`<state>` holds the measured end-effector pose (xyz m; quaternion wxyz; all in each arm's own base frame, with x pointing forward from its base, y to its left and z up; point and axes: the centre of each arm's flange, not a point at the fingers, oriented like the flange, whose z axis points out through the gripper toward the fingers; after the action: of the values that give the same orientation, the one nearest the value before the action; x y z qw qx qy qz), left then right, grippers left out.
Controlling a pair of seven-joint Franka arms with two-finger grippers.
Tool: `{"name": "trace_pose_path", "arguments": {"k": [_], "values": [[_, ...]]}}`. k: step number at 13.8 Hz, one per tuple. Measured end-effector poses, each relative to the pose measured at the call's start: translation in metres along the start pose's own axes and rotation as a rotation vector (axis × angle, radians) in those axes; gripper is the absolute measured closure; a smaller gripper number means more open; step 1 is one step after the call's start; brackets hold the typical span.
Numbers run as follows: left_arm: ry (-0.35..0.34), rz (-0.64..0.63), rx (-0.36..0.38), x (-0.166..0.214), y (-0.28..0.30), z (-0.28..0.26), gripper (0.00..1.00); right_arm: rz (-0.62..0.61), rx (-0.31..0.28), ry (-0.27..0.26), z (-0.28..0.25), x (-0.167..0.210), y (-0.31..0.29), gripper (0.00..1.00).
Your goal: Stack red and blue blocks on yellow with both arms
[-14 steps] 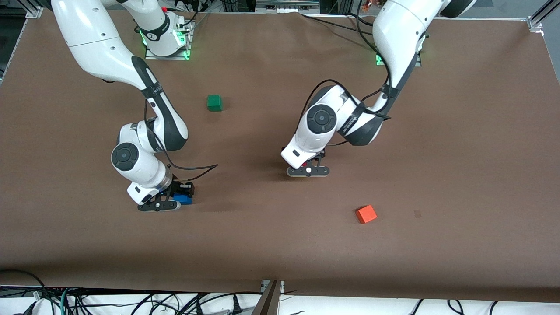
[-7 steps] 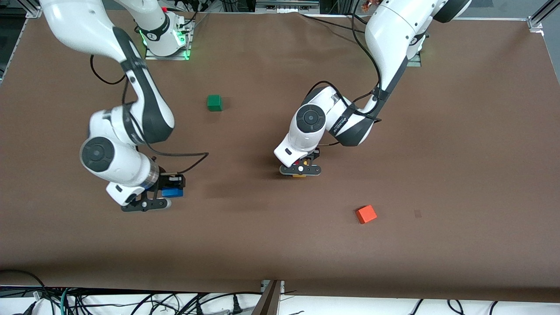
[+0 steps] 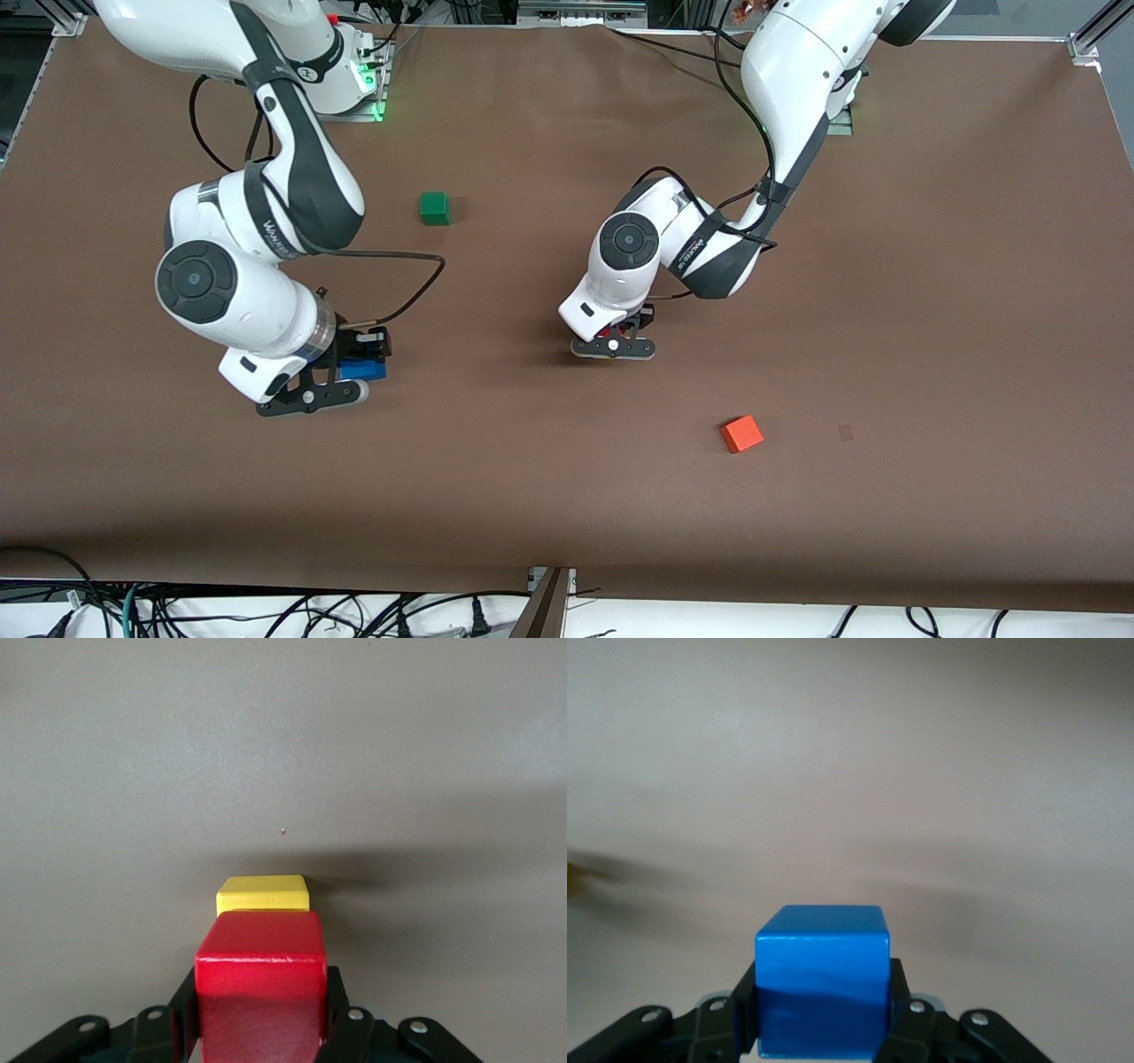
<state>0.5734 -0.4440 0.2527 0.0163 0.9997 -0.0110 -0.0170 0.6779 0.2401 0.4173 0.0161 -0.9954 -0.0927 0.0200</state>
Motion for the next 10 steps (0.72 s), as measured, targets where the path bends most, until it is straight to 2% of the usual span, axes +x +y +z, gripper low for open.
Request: {"name": "trace_pose_path", "arguments": {"k": [4, 10], "values": [[0.000, 0.003, 0.012, 0.000, -0.001, 0.003, 0.44, -0.010, 0.002, 0.016, -0.024, -0.002, -0.022, 0.45], [-0.002, -0.033, 0.016, 0.002, -0.003, 0.007, 0.44, 0.009, 0.003, 0.019, -0.024, -0.003, -0.037, 0.45]]}}
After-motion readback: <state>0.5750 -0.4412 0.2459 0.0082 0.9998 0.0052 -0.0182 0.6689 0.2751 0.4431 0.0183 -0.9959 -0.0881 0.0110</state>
